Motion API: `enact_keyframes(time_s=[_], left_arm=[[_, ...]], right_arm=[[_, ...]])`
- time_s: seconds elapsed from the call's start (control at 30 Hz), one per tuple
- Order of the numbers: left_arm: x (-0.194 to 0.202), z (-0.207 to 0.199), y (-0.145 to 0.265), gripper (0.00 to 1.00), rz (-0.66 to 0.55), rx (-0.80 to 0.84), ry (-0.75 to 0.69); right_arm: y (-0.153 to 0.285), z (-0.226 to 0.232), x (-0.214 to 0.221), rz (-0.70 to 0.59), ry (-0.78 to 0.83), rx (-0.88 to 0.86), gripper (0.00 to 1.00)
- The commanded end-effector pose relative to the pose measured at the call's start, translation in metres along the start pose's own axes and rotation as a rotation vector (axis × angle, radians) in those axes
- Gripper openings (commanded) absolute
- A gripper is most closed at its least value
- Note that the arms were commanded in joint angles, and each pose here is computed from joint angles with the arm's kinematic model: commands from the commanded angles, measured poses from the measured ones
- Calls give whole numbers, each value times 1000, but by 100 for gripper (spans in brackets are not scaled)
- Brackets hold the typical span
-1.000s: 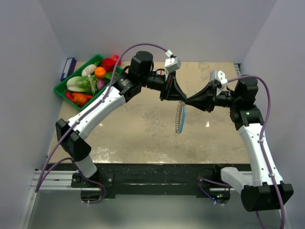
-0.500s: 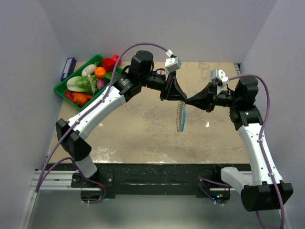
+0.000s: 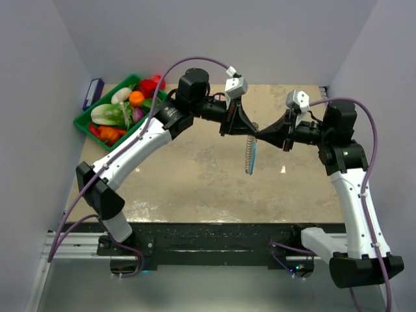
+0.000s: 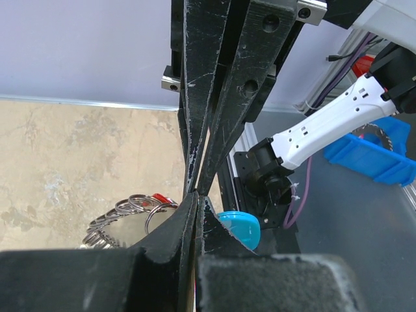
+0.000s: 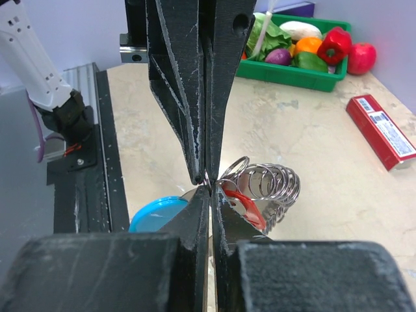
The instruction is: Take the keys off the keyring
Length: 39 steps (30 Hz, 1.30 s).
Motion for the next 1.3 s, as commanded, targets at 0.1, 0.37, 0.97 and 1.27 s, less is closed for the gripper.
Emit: enact_keyframes(time_s=[0.1, 0.37, 0.97, 1.27], left_arm=[[-1, -10, 1, 0, 10, 7, -13], [-3, -6, 1, 14, 4, -25, -9], [-16, 1, 9, 27, -3, -158, -124], [-25, 5, 7, 29, -21, -159, -191]], right_arm=[[13, -2, -34, 32, 181, 89, 0], [20, -12, -31, 170, 224, 116, 0], [27, -19, -26, 525, 316, 96, 0], [23, -22, -27, 528, 319, 48, 0]])
Point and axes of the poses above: each gripper's point midway between its finger pads, its own y axis back along the fingers, its own z axis along the line the jaws close on, x = y × z, the point moved 7 cm from there along y, back along the fingers, and after that the axes turned 8 degrees about y, right-handed, at the moved point
